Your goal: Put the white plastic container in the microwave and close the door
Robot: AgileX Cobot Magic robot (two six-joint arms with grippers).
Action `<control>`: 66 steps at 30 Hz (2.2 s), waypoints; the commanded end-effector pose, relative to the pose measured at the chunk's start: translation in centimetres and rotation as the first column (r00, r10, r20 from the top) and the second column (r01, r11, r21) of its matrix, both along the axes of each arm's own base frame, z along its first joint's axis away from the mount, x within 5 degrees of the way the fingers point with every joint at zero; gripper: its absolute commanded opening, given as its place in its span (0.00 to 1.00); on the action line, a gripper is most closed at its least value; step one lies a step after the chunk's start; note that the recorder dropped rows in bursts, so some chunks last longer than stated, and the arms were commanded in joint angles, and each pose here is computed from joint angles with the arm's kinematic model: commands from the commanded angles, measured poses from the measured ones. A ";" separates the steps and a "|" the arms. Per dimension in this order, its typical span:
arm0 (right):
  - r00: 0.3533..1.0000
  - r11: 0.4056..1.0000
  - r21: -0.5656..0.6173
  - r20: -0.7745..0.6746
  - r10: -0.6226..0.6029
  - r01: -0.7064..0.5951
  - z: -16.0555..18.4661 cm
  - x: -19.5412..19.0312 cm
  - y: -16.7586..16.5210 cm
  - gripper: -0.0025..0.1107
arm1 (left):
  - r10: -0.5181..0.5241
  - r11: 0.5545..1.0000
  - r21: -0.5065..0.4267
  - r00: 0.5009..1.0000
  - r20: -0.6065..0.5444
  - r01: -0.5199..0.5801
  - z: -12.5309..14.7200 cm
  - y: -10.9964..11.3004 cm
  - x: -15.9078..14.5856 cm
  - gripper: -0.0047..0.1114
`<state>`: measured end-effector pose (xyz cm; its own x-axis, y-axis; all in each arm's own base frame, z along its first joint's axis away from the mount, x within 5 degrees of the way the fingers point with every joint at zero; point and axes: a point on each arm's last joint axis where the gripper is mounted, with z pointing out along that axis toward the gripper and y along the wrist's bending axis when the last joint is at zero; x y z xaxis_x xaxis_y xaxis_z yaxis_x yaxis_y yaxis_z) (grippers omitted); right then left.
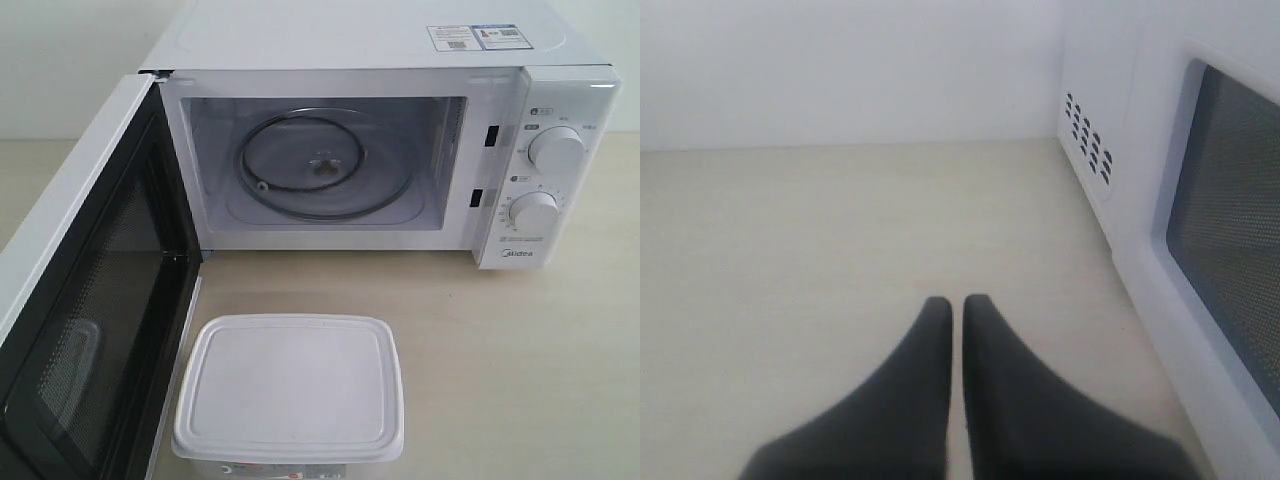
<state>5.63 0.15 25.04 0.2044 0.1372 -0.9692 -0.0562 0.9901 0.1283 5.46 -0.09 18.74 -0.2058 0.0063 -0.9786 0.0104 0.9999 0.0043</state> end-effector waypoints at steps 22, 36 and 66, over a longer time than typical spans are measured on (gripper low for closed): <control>0.964 0.970 -0.109 -0.181 0.195 -0.216 -4.0 9.7 2.3 0.02 | 0.006 1.000 -0.012 1.000 -0.002 -0.006 -0.1 0.0 0.0 0.08; 0.816 0.861 -0.120 -0.405 0.412 -0.494 -11.1 13.6 4.7 0.02 | 0.006 1.000 -0.012 1.000 -0.002 -0.006 -0.1 0.0 0.0 0.08; 0.089 0.092 -0.020 -0.509 0.856 -0.996 -13.6 9.8 13.3 0.02 | 0.006 1.000 -0.009 1.000 -0.002 -0.006 -0.1 0.0 0.0 0.08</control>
<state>15.49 13.01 11.76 -0.1307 -0.2957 -0.9463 -0.9884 0.1137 0.1009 5.46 -0.09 18.74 -0.2058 0.0063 -0.9786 0.0104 0.9999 0.0043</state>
